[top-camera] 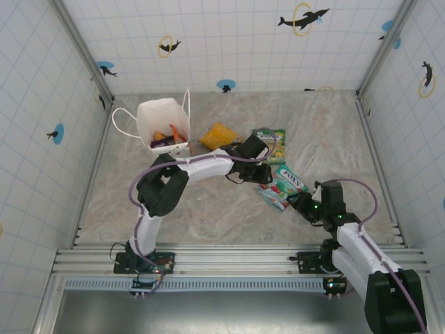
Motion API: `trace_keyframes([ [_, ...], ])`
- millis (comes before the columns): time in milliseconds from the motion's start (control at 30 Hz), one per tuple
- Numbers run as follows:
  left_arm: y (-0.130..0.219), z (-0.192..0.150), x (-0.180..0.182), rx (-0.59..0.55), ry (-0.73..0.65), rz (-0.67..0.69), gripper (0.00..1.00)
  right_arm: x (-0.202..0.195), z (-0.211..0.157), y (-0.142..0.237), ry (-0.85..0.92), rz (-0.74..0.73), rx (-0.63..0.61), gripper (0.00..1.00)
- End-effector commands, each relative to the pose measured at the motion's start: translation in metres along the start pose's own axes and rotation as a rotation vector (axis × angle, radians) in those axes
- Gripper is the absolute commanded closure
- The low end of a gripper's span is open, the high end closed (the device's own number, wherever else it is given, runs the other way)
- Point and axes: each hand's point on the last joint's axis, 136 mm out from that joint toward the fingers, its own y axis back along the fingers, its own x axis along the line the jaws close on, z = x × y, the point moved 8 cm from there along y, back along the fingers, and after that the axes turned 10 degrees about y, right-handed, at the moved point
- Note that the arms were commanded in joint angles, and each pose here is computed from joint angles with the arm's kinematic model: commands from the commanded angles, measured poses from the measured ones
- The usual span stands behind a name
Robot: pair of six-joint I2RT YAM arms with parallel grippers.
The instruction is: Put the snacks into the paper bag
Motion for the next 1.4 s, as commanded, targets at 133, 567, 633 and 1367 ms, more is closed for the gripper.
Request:
trace_keyframes([
  [133,-0.012,0.003,-0.001,0.022,0.011,-0.011,0.46,-0.01,-0.007,-0.006,-0.02,-0.054,0.006,0.49],
  [567,-0.032,-0.003,0.011,0.068,0.033,0.007,0.58,-0.021,0.0,-0.007,-0.029,-0.044,-0.067,0.48],
  [633,-0.034,-0.003,0.011,0.072,0.036,0.004,0.59,-0.017,-0.001,-0.01,-0.026,0.02,-0.063,0.48],
  [1367,-0.039,-0.004,0.012,0.09,0.049,-0.003,0.63,0.009,0.01,-0.016,0.099,0.263,-0.139,0.48],
])
